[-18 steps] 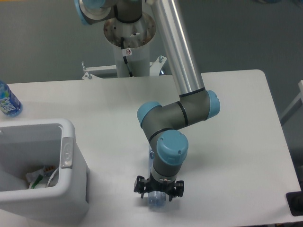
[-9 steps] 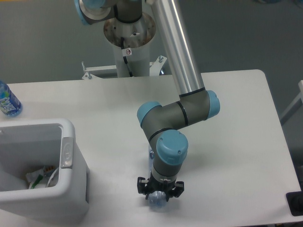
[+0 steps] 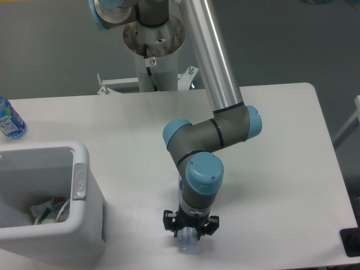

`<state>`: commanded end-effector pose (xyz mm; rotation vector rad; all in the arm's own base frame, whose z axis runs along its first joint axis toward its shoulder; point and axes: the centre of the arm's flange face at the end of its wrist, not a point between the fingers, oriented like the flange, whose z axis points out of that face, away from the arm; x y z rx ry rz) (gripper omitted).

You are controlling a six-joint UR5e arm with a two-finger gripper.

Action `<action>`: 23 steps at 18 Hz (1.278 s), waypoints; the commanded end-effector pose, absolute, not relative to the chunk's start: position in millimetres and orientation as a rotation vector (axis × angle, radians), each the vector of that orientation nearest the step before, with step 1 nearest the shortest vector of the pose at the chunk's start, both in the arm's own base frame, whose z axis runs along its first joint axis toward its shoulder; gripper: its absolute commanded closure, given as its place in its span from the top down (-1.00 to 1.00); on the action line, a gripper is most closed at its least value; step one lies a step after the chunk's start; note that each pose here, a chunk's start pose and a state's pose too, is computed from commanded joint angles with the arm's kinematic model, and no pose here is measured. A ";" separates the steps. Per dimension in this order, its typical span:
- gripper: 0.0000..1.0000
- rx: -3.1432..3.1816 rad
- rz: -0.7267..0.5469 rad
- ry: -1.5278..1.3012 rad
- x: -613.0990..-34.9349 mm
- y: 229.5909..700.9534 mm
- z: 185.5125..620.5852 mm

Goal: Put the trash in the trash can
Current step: 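Lower the gripper around the clear plastic bottle's cap end, then close the gripper on the bottle and lift it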

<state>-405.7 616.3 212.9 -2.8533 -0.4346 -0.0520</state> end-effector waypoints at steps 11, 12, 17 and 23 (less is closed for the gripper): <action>0.17 -2.787 -0.015 -0.425 -408.6 612.7 262.7; 0.17 -2.775 -0.006 -0.427 -411.0 612.2 270.0; 0.10 -2.684 -0.014 -0.432 -424.0 614.1 309.4; 0.10 -2.538 -0.019 -0.417 -438.7 600.0 383.3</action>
